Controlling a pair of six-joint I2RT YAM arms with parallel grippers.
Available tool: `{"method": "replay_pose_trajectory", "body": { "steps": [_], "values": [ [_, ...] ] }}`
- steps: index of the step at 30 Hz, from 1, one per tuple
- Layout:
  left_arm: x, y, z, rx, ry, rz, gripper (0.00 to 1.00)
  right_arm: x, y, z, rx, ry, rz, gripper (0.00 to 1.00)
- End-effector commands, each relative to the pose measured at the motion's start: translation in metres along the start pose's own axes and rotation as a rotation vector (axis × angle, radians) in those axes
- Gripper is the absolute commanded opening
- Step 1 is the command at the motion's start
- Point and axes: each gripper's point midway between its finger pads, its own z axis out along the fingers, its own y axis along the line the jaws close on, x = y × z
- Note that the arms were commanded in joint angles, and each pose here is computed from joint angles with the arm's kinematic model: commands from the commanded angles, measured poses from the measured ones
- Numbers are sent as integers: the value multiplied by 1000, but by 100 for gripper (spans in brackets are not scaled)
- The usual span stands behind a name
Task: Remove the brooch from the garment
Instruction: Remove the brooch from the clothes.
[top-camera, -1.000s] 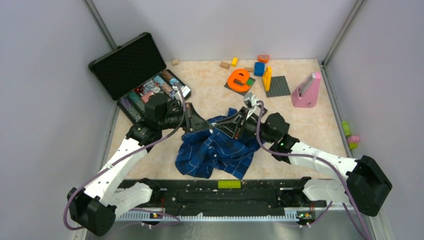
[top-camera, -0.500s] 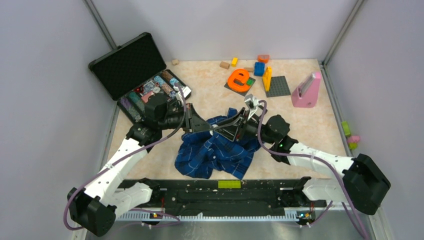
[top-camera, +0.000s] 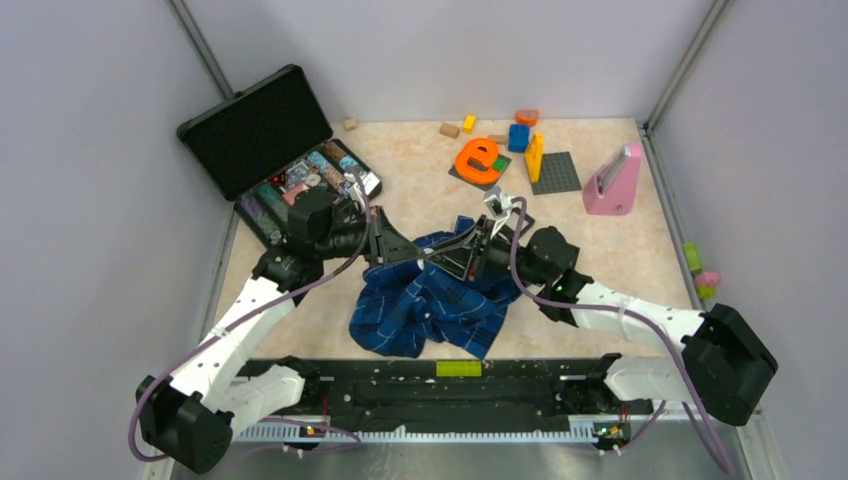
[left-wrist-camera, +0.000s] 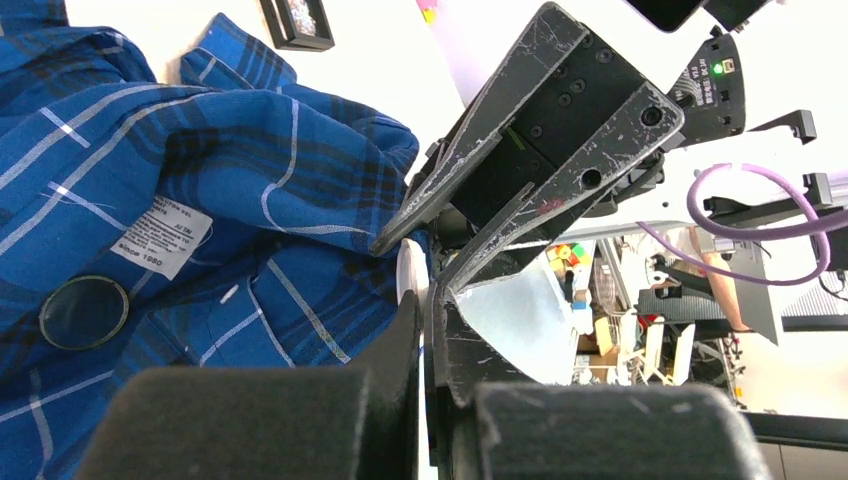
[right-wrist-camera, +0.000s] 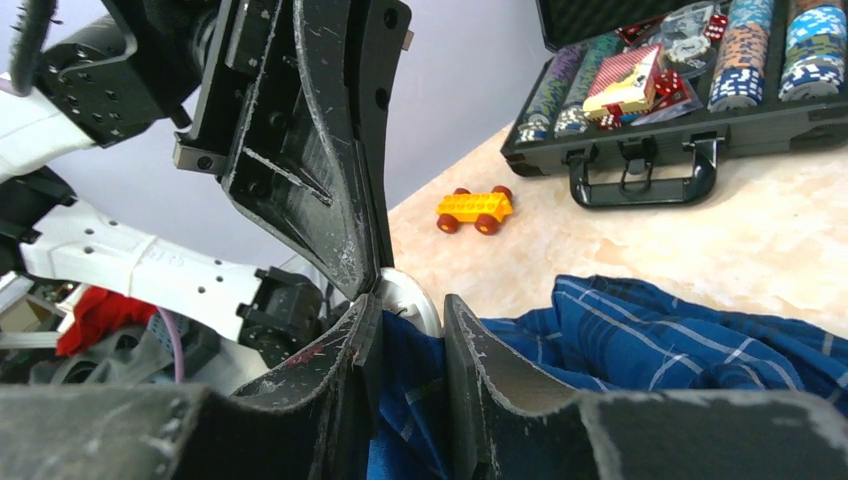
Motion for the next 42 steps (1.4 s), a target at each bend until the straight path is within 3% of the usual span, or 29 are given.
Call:
{"method": "replay_pose_trajectory", "body": {
  "steps": [1, 6, 16, 24, 30, 32, 37, 42],
  "values": [
    [-16, -47, -9, 154, -46, 121, 0, 28, -13, 1, 79, 140, -53, 27],
    [-17, -47, -8, 155, -46, 117, 0, 37, -28, -10, 163, 205, -112, 27],
    [-18, -41, -8, 128, -40, 122, 0, 42, -23, -22, 121, 309, -261, 33],
    [-16, -23, -9, 29, -43, 158, 0, 29, -17, -28, 106, 272, -244, 34],
    [-3, 2, -4, -10, 11, 223, 1, 31, -23, -30, 87, 249, -164, 11],
    [4, 8, -3, 1, 32, 247, 19, 32, -22, -29, 69, 240, -126, 7],
    [19, 4, -2, 100, -15, 341, 49, 28, -23, -28, 53, 220, -40, 2],
    [22, 7, 7, 88, -51, 266, 62, 24, -21, -27, 53, 204, -29, 0]
  ]
}}
